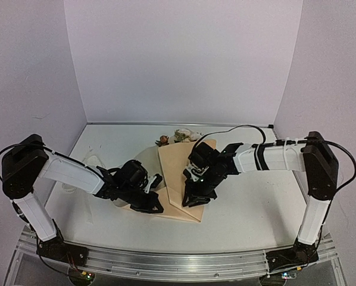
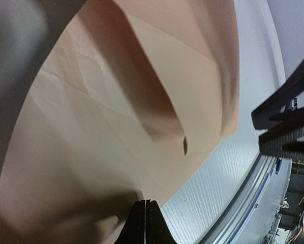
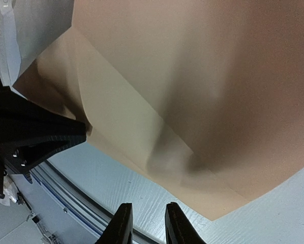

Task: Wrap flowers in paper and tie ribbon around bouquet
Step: Press the fold line on the 2/3-folded wrapping paper, then press the fold line on the 1/4-folded wrapping paper.

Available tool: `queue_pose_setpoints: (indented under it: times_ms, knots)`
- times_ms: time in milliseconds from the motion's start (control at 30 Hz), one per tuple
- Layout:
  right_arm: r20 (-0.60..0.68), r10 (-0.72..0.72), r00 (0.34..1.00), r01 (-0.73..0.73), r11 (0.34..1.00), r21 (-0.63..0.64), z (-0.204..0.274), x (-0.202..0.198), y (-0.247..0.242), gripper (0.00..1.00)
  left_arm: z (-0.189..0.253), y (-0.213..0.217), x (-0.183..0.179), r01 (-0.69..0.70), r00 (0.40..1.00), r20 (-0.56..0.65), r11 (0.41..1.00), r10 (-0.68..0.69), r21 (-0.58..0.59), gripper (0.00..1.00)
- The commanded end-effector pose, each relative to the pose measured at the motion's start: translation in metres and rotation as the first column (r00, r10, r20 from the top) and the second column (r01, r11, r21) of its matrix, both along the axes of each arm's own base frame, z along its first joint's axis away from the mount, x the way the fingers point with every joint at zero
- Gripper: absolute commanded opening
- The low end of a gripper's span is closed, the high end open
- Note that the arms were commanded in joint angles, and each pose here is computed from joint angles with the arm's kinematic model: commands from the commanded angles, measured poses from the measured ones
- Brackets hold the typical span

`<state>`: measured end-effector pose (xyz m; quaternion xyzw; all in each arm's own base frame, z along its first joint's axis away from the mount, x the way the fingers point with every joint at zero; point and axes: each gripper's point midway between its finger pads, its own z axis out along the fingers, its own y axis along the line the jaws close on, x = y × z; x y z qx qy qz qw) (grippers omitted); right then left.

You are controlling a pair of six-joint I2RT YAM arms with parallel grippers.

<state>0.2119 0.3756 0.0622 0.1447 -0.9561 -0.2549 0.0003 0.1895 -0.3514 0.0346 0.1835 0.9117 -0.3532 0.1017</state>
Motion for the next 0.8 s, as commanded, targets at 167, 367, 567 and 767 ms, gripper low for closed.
queue_pose_setpoints:
  times_ms: [167, 367, 567, 767]
  knots:
    - [0.008, 0.05, 0.999, -0.05, 0.997, -0.059, -0.014, -0.007, 0.018, 0.25, -0.025, 0.011, 0.005, -0.061, 0.998, -0.019, 0.997, 0.062, 0.052, 0.02]
    - [-0.007, 0.076, 0.997, -0.076, 0.992, -0.102, -0.031, -0.02, 0.019, 0.24, -0.025, 0.012, 0.004, -0.062, 0.998, -0.022, 0.997, 0.064, 0.054, 0.02]
    - [-0.028, 0.082, 0.996, -0.086, 0.985, -0.147, -0.05, -0.027, 0.015, 0.23, 0.001, 0.003, 0.008, -0.02, 0.999, 0.045, 1.0, 0.021, -0.008, 0.05]
    - [-0.048, 0.071, 0.996, -0.079, 0.98, -0.183, -0.065, -0.03, 0.01, 0.21, 0.028, -0.019, 0.0, 0.093, 0.985, 0.15, 0.992, -0.08, -0.082, 0.09]
